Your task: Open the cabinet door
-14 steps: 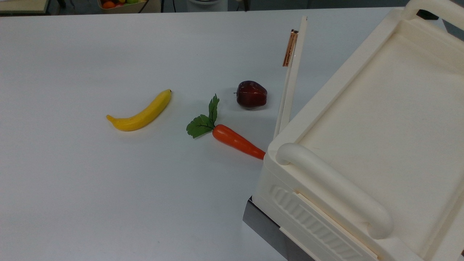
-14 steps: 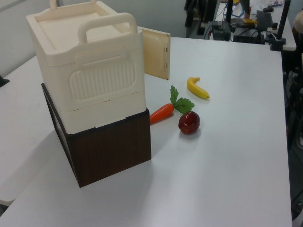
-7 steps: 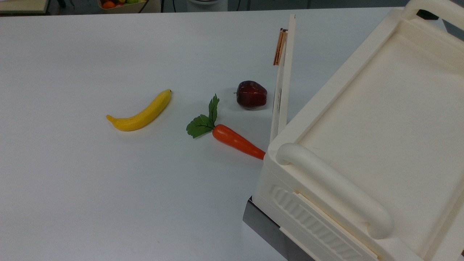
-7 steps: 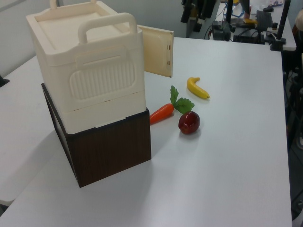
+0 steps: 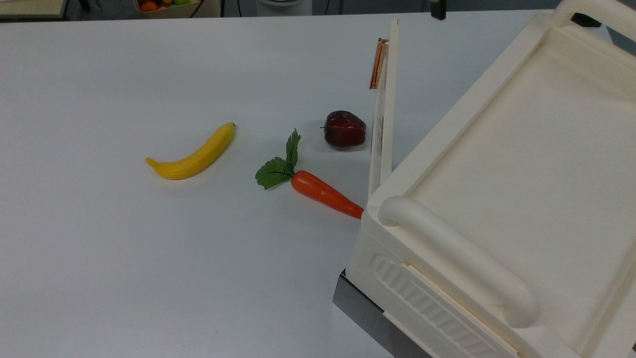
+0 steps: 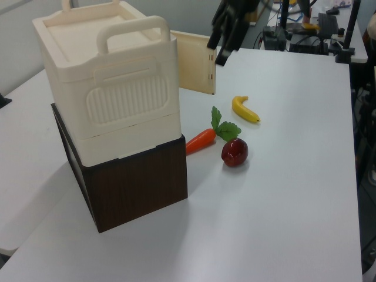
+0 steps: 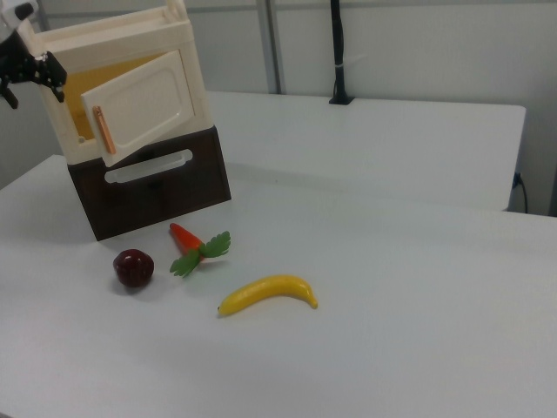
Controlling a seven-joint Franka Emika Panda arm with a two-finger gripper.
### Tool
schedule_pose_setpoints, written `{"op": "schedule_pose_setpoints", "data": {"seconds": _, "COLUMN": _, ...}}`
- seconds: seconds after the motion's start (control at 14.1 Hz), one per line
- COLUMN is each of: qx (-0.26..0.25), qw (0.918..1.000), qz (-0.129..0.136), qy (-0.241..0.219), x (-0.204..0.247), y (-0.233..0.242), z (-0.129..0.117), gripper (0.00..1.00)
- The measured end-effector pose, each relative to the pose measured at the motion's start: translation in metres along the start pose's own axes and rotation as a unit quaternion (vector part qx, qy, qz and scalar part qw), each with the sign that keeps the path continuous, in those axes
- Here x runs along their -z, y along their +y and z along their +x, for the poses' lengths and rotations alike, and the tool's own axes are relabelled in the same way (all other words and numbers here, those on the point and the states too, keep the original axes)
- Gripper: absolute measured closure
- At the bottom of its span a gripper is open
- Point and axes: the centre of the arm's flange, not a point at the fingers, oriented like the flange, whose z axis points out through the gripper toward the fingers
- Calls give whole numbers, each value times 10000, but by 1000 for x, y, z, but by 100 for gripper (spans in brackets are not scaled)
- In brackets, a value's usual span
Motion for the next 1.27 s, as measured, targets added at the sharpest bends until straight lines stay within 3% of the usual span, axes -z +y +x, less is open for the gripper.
{"op": "schedule_pose_setpoints", "data": {"seconds": 0.64, "qx": -341, "qw": 9985, "qz": -257, "qy": -340, "x": -87, "y": 27, "z": 1, "gripper": 0}}
{"op": "schedule_pose_setpoints", "data": {"seconds": 1.06, "qx": -949, "qw": 9932, "qz": -519, "qy": -442, "x": -89, "y": 114, "z": -18, "gripper": 0}}
{"op": "schedule_pose_setpoints", "data": {"seconds": 1.27, "qx": -1419, "qw": 9859, "qz": -712, "qy": -525, "x": -88, "y": 180, "z": -41, "gripper": 0}}
